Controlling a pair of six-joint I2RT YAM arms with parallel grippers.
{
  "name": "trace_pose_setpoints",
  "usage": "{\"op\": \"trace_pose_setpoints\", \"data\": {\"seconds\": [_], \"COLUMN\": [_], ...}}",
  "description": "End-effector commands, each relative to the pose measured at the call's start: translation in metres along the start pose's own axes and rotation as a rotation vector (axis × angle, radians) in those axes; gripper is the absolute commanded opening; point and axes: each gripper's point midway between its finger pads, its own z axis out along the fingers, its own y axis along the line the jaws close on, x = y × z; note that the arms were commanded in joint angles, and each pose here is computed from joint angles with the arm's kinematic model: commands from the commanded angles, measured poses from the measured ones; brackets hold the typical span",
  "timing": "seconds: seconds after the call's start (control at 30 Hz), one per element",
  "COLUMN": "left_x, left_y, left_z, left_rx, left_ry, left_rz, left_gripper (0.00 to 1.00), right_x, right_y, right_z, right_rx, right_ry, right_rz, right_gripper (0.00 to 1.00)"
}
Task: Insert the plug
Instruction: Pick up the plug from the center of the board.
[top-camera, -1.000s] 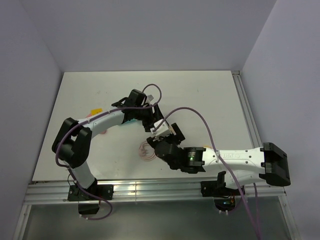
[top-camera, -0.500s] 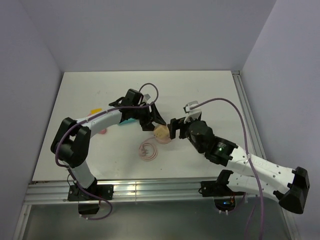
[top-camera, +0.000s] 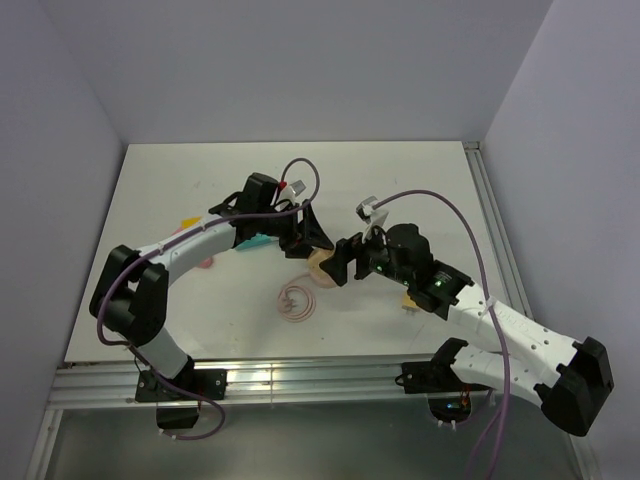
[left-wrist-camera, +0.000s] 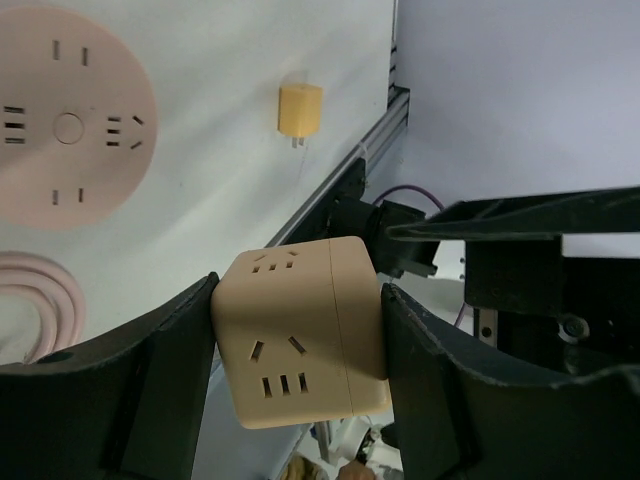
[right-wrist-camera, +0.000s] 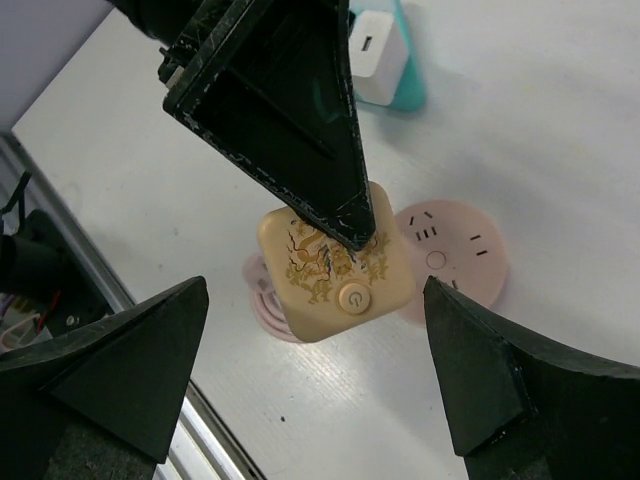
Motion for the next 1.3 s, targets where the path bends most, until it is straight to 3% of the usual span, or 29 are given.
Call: {"op": "trace_pose_setpoints", "data": {"seconds": [0.0, 0.37, 0.93, 1.03, 1.17, 1.27], "left_x": [0.008, 0.018, 0.020, 0.022, 0.023, 0.024], "left_y": [-0.039, -0.053, -0.055, -0.053, -0.052, -0.051], "left_z": [-0.021, -0.030, -0.031, -0.030, -0.029, -0.029], "left_rx": [0.128, 0.193, 0.212, 0.214, 0.216, 0.210], "left_ry": [0.022, 0.070, 0.073, 0.078, 0.082, 0.083], "left_rz": [0.142, 0.188, 0.179, 0.172, 0.167, 0.169], "left_gripper": [0.31, 0.30, 0.31, 0.31, 0.32, 0.34], "right_x": [-0.003, 0.000, 0.001, -0.003, -0.001, -0.001], "right_y": [0.012, 0.010, 0.027, 0.028, 0.029, 0.030], "right_z": [0.005, 0.013, 0.015, 0.015, 0.016, 0.015], "right_rx": [-0.085, -0.076, -0.174, -0.178, -0.187, -0.189], "right_ry": [-0.002, 0.024, 0.040, 0.036, 0.050, 0.047], "right_rz": [-0.026, -0.042, -0.042, -0.047, -0.050, -0.048], "right_gripper": [0.95, 0.95, 0.78, 0.72, 0.53, 0.46]}}
